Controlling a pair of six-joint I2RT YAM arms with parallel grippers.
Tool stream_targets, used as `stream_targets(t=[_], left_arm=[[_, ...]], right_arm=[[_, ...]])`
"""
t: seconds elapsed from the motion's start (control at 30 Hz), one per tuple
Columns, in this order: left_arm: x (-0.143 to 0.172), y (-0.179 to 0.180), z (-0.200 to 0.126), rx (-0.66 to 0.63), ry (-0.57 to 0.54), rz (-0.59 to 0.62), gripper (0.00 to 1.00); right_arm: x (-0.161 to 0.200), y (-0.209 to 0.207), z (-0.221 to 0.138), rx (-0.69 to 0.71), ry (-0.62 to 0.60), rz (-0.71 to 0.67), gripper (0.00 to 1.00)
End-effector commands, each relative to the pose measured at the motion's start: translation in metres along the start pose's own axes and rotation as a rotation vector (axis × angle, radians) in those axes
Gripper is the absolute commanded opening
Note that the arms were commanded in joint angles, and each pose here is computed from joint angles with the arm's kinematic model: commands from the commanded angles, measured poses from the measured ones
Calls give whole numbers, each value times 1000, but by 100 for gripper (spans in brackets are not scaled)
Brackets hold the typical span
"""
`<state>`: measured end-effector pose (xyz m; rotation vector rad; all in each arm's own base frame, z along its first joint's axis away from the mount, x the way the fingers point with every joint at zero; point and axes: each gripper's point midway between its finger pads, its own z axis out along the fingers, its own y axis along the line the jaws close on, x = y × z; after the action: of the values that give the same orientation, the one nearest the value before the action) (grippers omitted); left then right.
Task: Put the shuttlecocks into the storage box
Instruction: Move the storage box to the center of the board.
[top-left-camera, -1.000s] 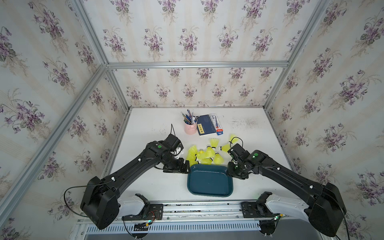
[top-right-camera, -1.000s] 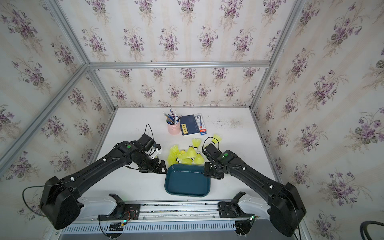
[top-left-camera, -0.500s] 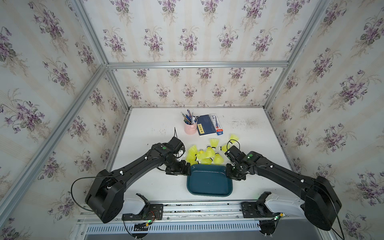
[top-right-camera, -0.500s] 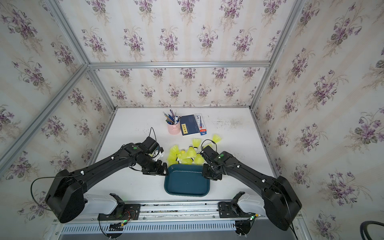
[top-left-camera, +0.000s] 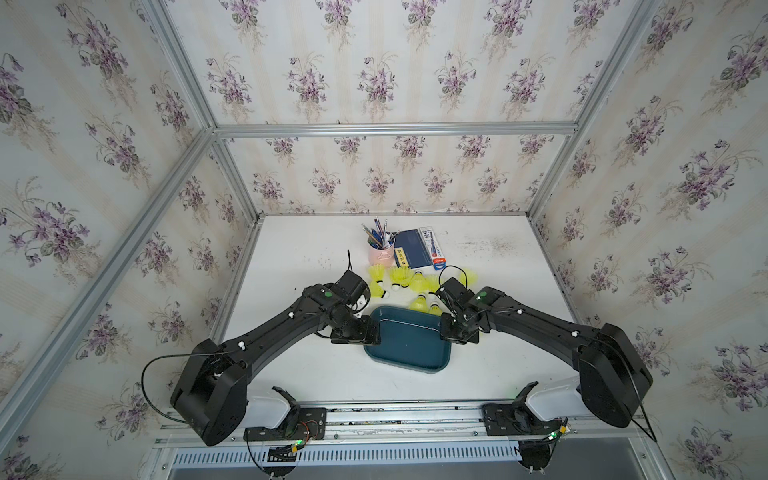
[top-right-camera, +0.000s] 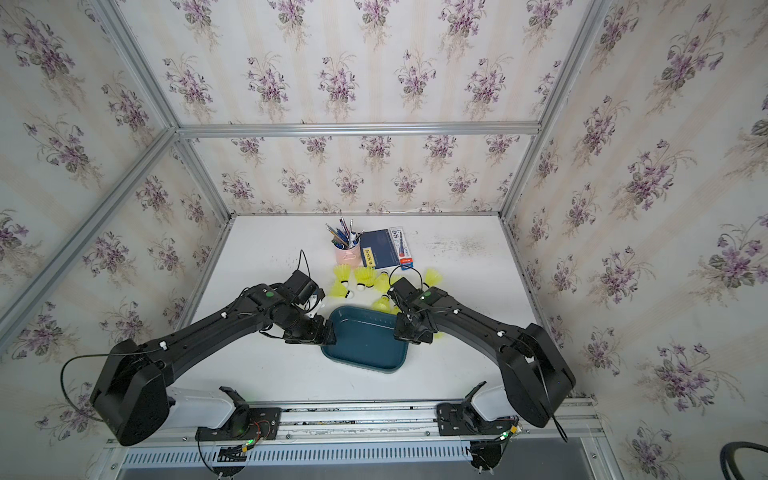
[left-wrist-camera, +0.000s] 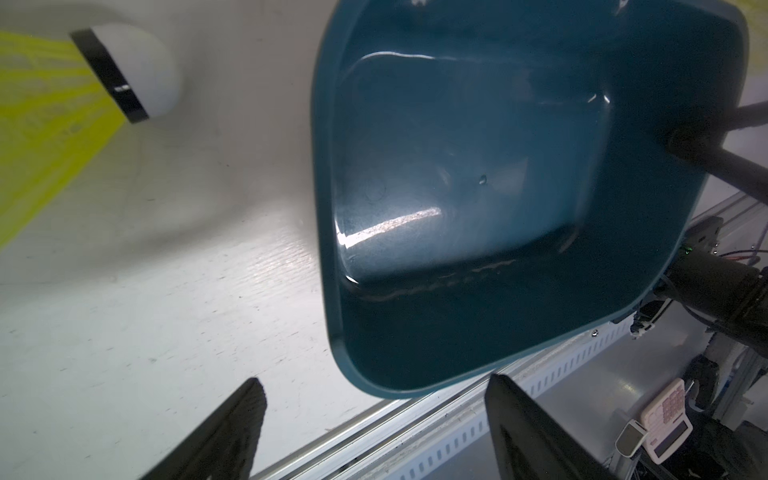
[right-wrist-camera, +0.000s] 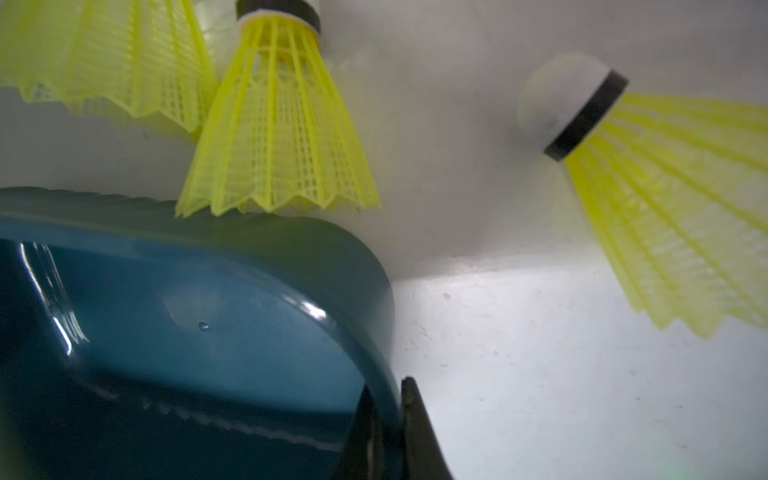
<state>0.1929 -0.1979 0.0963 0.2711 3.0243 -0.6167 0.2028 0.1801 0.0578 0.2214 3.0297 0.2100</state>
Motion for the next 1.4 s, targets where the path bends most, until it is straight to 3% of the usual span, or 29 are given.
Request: stream_targets(t=[0.0, 0.23, 0.47, 0.9, 1.23, 1.37], left_arm=[[-3, 6, -6, -28, -17, -5, 86], [-9, 12, -14, -34, -31, -35, 86], [-15, 22, -26, -36, -56, -112, 86], [-27, 27, -42, 32, -87, -451, 84], [-32, 30, -34, 41, -51, -795, 82], [-38, 32, -29, 50, -65, -929, 78]], right_arm=[[-14, 3, 2, 28, -36, -33, 3], [-27, 9, 11, 59, -29, -122, 3], [-14, 2, 14, 59, 23, -189, 3], [1, -12, -1, 95, 41, -225, 10], [3, 2, -8, 50, 38, -215, 43], [-3, 10, -25, 28, 15, -211, 51]])
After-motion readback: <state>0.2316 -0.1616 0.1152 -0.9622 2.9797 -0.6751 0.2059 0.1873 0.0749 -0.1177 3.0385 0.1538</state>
